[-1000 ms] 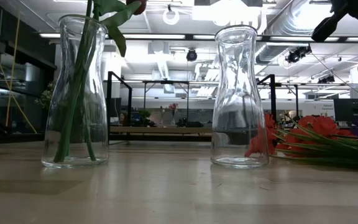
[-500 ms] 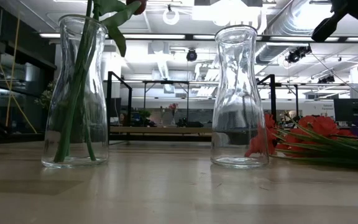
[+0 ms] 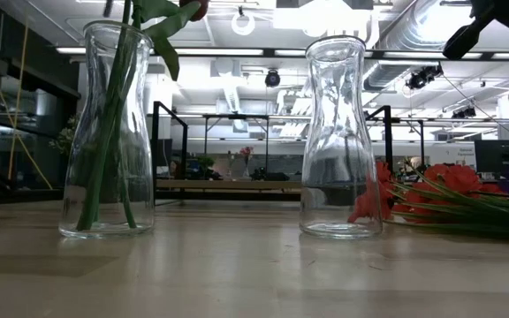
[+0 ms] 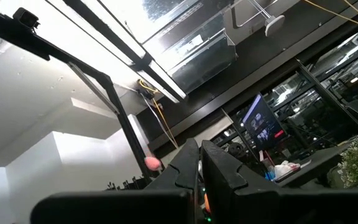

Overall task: Pick and place flowers into a vace then onto a shelf
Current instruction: Put the pink flower into the left transparent vase, then put the violet flower into the right transparent vase

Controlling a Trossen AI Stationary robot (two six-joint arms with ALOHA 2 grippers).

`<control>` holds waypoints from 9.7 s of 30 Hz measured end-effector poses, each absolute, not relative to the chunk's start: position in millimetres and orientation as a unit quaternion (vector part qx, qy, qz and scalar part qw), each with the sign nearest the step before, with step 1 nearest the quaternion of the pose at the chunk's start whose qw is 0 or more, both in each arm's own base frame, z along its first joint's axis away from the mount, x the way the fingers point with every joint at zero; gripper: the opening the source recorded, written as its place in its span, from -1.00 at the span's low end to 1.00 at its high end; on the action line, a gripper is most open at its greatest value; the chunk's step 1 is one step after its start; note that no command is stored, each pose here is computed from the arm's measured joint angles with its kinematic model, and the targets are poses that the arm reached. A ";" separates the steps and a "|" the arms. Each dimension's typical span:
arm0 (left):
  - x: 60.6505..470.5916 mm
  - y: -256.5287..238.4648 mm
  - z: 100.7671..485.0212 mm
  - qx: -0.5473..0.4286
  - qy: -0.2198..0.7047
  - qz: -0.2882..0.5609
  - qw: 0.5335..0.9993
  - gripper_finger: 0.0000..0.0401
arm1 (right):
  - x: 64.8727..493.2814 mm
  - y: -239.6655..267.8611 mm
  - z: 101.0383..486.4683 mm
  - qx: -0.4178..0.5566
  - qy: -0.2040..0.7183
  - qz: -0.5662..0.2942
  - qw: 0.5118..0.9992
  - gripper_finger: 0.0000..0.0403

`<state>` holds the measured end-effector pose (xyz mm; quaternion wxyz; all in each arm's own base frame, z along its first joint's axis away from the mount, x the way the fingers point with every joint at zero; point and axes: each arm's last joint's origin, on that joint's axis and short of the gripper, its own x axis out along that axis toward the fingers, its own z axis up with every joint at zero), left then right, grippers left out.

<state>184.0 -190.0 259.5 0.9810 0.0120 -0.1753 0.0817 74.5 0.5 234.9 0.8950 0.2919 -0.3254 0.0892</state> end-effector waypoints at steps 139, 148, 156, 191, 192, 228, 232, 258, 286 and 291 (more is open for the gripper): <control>113.5 -239.6 206.4 -0.384 -0.062 0.123 0.913 -0.19 | 62.6 10.6 259.1 0.286 -0.283 0.280 0.871 -0.94; 113.7 -240.2 204.6 -0.375 -0.060 0.122 0.917 -0.19 | 31.7 12.9 347.1 0.201 -0.215 0.287 0.912 -0.94; 113.7 -240.4 204.6 -0.385 -0.061 0.119 0.913 -0.19 | 70.7 14.2 375.3 0.289 0.097 0.211 0.929 -0.94; 114.6 -242.9 191.8 -0.301 -0.043 0.122 0.945 -0.19 | 115.7 132.5 324.4 0.445 0.454 -0.029 0.771 -0.94; 114.6 -242.9 191.5 -0.299 -0.043 0.122 0.946 -0.19 | 116.5 137.4 321.3 0.443 0.462 -0.034 0.768 -0.94; 114.7 -243.4 190.6 -0.293 -0.040 0.116 0.948 -0.19 | 136.8 163.7 254.1 0.321 0.637 -0.242 0.658 -0.94; 114.7 -243.4 190.6 -0.293 -0.040 0.116 0.948 -0.19 | 136.7 162.2 254.0 0.320 0.638 -0.250 0.654 -0.86; 114.7 -243.4 190.6 -0.292 -0.040 0.117 0.948 -0.19 | 147.1 175.2 223.7 0.291 0.650 -0.345 0.612 0.10; 115.0 -244.6 190.7 -0.293 -0.036 0.096 0.951 -0.19 | 149.5 170.7 220.9 0.273 0.701 -0.340 0.564 0.10; 115.1 -245.3 190.8 -0.295 -0.034 0.084 0.951 -0.19 | 138.4 161.8 234.5 0.264 0.697 -0.335 0.577 0.10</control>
